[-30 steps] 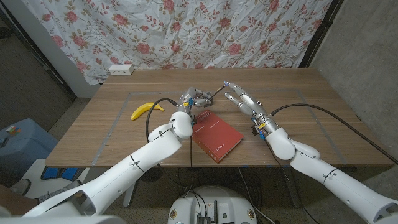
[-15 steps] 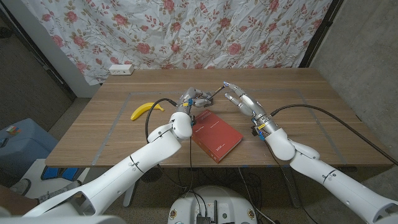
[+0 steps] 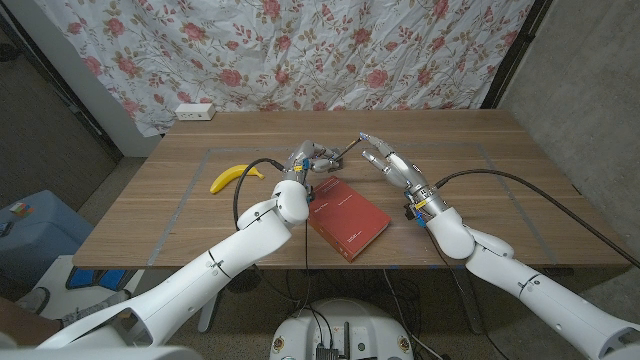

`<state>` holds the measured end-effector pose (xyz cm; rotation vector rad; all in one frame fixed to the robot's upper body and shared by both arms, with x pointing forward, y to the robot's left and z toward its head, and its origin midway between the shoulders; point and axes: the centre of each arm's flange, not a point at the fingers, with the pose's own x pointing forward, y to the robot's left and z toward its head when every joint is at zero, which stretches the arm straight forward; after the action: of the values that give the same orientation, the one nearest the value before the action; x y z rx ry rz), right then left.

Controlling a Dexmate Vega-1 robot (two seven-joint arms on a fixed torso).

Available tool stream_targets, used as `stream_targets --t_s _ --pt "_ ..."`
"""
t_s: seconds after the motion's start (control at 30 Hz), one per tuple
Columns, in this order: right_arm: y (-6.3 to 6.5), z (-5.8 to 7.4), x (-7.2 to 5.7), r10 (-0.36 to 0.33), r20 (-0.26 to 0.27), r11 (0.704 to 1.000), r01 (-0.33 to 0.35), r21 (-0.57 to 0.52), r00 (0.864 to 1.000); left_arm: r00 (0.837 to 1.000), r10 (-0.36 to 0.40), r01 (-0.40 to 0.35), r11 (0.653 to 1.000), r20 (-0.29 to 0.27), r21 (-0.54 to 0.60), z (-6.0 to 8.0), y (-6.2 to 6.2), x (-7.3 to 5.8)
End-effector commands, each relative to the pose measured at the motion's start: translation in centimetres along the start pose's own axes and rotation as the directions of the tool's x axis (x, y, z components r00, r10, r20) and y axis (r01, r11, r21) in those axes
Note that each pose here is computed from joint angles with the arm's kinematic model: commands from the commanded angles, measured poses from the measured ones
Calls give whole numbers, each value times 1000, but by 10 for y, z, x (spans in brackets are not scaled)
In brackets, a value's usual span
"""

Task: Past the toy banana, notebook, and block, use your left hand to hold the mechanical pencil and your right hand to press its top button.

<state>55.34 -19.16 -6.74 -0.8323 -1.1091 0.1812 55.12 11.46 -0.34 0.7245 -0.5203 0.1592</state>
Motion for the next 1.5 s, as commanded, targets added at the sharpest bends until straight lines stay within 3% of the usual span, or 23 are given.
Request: stream_targets --t_s 0.03,0.83,1.5 --pt "2 -2 -2 1 -5 1000 -1 8 1000 1000 0 0 1000 4 2 0 0 0" --pt "3 0 -4 1 4 1000 -1 -28 1000 1000 -1 1 1000 3 0 1 0 1" --pt "5 3 -4 1 -18 997 -2 -83 1000 1000 -4 4 1000 -2 3 0 0 0"
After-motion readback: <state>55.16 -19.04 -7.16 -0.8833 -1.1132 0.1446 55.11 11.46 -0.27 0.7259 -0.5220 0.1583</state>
